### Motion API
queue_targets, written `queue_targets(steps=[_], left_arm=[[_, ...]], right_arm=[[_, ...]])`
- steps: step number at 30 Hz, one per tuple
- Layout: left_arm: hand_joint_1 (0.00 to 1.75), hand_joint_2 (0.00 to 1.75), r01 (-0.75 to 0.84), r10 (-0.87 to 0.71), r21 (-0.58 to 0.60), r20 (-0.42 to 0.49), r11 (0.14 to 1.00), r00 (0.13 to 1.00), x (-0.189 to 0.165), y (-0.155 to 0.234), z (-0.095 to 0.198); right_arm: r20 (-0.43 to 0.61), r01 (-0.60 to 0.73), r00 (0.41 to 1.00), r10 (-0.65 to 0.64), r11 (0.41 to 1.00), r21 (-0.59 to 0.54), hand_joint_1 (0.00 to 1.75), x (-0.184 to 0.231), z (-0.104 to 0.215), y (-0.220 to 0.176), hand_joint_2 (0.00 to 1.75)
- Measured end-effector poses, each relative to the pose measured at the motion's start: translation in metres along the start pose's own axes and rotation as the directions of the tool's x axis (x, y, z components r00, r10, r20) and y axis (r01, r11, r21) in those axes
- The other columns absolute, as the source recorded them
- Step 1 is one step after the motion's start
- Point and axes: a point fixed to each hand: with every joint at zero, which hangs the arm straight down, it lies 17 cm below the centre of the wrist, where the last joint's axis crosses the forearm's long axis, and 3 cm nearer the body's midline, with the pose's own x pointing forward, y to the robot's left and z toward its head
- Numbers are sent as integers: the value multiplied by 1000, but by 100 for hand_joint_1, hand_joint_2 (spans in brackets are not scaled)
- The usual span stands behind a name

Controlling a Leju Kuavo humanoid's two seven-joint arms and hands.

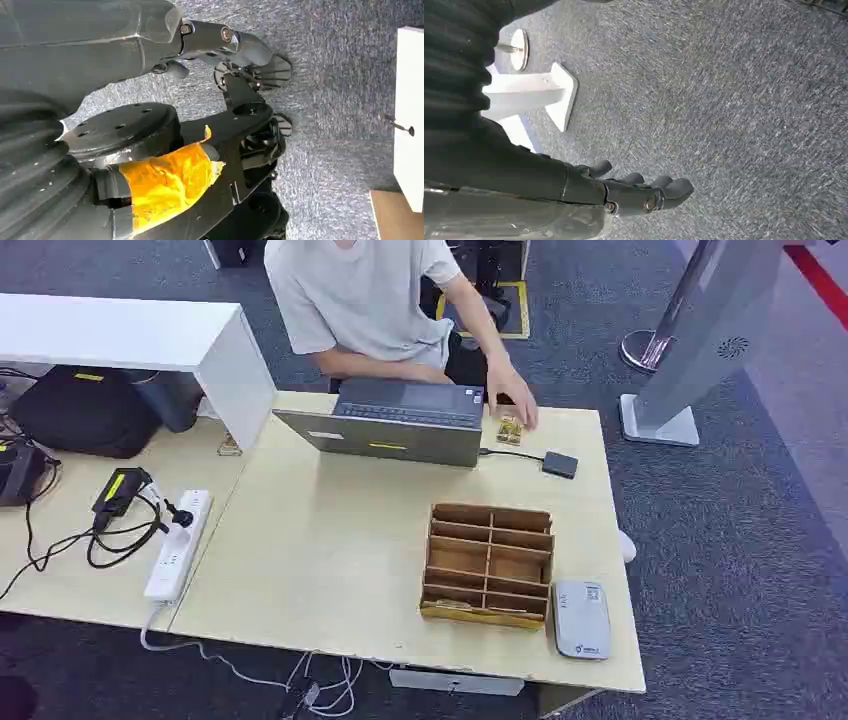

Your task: Pass the card to the sensor for recognition and then transmit it.

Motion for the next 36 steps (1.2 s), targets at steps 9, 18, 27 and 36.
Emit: queue_targets(steps=[9,18,27,36], left_arm=[[0,175,-7,6,12,15,1000,1000,0,3,0],[0,175,-21,21,22,15,1000,1000,-4,6,0],[0,175,25,-24,40,-18,999,1000,0,1,-2],[0,175,78,-78,18,-16,997,997,14,-12,-2]], right_arm=[[81,12,997,5,978,-210,0,13,-2,-41,175],[112,20,994,14,956,-293,0,15,0,-58,175],[208,139,978,-27,825,-548,0,90,6,-244,175],[392,343,919,-44,580,-739,0,141,85,-479,175]])
